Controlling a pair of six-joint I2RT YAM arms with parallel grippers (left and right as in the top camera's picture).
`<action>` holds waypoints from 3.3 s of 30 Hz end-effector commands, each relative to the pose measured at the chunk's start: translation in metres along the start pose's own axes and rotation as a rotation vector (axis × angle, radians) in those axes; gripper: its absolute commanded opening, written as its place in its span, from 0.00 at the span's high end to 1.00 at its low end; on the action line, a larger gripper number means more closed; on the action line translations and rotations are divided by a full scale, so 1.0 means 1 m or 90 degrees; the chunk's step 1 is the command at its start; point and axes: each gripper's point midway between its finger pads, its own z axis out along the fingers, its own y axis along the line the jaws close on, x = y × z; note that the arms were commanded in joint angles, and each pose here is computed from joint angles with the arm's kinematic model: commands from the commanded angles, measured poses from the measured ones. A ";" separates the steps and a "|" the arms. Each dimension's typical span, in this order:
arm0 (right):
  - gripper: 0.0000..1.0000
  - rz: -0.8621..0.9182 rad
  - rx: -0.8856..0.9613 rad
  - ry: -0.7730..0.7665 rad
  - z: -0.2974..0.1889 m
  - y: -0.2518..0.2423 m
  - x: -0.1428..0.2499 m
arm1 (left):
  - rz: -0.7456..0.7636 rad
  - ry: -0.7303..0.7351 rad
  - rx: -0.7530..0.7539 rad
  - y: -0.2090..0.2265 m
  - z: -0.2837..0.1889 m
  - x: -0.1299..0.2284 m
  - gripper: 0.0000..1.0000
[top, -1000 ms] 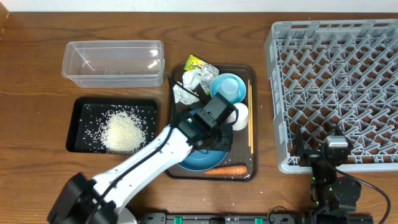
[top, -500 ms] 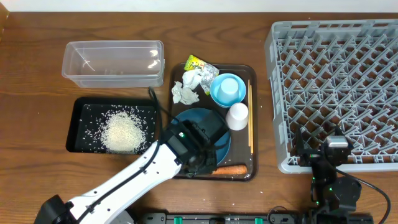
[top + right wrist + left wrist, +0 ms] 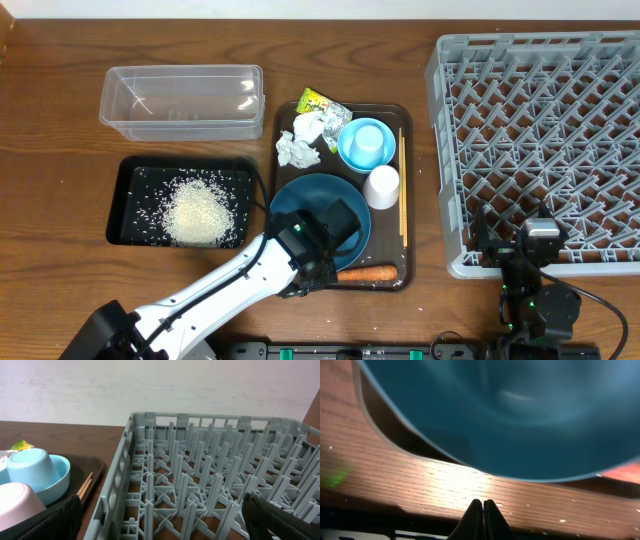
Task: Sort waste into correct bins and load items into the dishwasher rack
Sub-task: 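Carry the emptied bowl back and set it on the brown tray, then release the bowl and move the left gripper to the carrot, then grasp the orange carrot with the left gripper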
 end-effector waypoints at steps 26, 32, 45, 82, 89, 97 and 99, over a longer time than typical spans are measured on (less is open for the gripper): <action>0.01 0.009 0.008 0.000 0.000 -0.003 0.001 | 0.047 -0.144 0.096 -0.030 0.030 -0.042 0.94; 0.01 0.009 0.008 0.000 0.000 -0.003 0.001 | 0.058 -0.163 0.137 -0.046 0.025 -0.048 0.94; 0.01 0.009 0.008 0.000 0.000 -0.003 0.001 | 0.291 -0.109 0.225 -0.079 0.002 -0.010 0.64; 0.01 0.009 0.008 0.000 0.000 -0.003 0.001 | 0.833 -0.256 0.128 -0.113 0.030 0.012 0.27; 0.01 0.009 0.008 0.000 0.000 -0.003 0.001 | 0.841 -0.252 0.115 -0.114 0.040 0.009 0.27; 0.01 0.009 0.008 0.000 0.000 -0.003 0.001 | 0.839 -0.259 0.107 -0.122 0.057 0.004 0.27; 0.01 0.009 0.008 0.000 0.000 -0.003 0.001 | 0.838 -0.269 0.115 -0.127 0.055 0.003 0.27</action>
